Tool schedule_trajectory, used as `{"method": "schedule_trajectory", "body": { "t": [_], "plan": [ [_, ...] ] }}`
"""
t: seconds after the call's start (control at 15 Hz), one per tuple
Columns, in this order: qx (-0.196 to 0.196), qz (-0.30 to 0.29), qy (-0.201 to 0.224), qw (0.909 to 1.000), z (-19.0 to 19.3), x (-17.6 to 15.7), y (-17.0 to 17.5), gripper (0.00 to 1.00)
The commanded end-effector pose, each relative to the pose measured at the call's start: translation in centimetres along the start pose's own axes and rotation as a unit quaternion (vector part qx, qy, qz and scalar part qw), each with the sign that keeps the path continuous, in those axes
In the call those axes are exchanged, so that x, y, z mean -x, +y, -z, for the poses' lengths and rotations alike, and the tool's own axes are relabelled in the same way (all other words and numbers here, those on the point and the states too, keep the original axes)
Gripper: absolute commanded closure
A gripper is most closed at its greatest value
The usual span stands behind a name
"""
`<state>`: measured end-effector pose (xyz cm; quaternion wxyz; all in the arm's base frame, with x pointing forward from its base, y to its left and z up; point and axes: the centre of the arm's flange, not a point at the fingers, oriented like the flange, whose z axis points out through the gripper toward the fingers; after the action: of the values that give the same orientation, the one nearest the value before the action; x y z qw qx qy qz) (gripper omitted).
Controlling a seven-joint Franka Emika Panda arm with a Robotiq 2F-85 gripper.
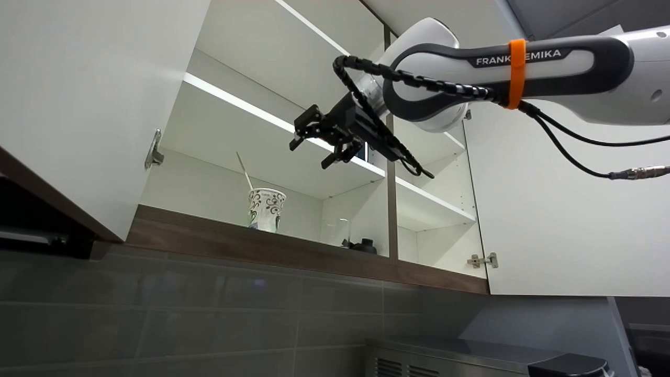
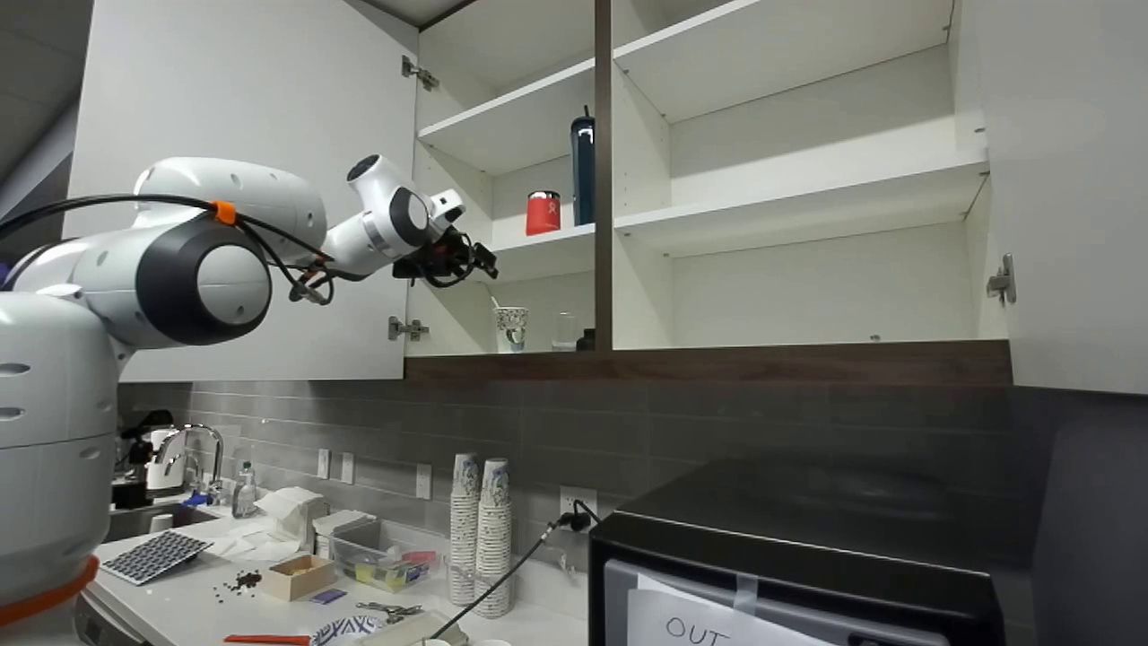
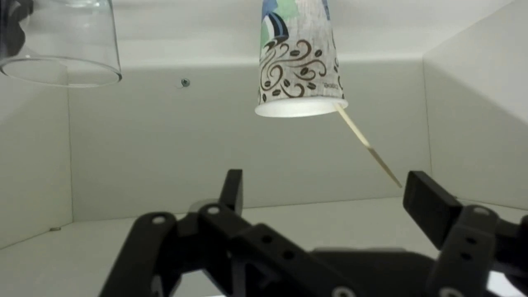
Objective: Put the stick in the cup on the counter
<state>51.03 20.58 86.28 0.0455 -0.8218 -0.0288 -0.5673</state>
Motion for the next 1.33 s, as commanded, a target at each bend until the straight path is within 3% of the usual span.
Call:
{"method": "schedule_trajectory", "body": {
  "t": [0.0,0.2,0.4,0.73,0.8,1.2,1.27],
  "plan": [
    [0.047,-0.040,-0.043,0.9972,-1.0,-0.5,-0.5,0.00],
    [0.045,-0.087,-0.071,0.9926,-2.0,-0.9,-0.2,0.00],
    [0.004,-0.094,-0.052,0.9942,-2.3,-0.9,-1.3,0.00],
    [-0.050,-0.055,-0.005,0.9972,-3.9,-0.9,-5.3,0.00],
    [-0.032,-0.066,-0.017,0.9972,-2.4,-0.2,-3.9,0.00],
    [-0.047,-0.059,-0.012,0.9970,-3.4,-0.1,-4.9,0.00],
    [-0.019,-0.072,-0.011,0.9972,-3.8,-0.3,-4.4,0.00]
  ]
}}
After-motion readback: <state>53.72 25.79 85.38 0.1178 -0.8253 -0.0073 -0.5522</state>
